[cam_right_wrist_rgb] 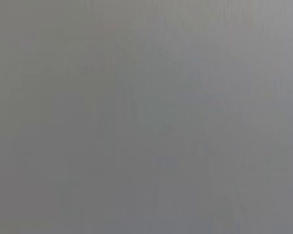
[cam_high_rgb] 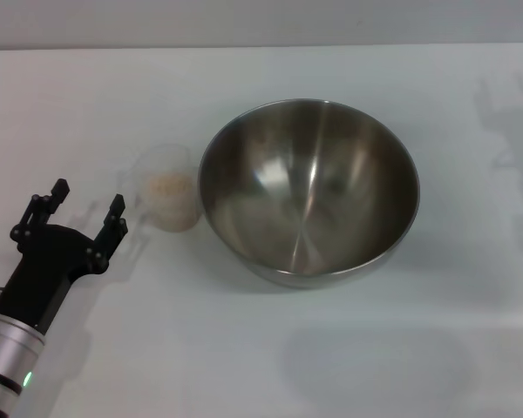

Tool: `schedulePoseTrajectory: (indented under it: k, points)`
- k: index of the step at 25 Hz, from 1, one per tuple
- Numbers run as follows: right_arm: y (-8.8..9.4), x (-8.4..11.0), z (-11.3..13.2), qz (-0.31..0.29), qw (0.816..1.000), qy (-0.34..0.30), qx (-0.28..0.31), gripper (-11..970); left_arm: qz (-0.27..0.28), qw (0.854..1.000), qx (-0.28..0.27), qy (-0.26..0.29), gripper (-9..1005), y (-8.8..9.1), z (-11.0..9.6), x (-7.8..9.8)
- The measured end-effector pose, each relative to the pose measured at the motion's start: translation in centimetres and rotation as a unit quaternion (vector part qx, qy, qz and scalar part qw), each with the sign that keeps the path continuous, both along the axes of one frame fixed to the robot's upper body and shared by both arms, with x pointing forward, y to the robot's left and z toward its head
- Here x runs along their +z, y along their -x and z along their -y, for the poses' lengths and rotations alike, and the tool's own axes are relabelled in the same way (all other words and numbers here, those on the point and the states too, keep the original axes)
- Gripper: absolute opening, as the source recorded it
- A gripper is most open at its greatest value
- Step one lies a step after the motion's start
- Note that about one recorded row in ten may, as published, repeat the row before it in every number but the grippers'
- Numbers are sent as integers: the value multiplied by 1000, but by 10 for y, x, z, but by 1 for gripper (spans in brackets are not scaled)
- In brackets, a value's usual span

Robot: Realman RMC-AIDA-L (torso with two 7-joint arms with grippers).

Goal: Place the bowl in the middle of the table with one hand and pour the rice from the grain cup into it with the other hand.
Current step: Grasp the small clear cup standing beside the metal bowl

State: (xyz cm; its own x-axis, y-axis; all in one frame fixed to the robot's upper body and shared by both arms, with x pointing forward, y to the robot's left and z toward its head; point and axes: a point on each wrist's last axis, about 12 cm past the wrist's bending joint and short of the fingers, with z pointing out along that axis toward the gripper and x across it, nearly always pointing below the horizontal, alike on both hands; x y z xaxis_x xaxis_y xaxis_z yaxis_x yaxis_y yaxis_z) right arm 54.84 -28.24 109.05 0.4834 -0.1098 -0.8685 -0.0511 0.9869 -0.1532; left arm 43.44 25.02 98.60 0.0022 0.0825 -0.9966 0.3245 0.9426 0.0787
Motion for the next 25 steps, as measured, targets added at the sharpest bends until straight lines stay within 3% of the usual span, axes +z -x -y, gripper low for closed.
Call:
schedulePoseTrajectory:
  k: [25]
  points:
    - [3,-1,5,1,1000,-2,-10,542,-43,999,6,-23,739,-36,4,-2]
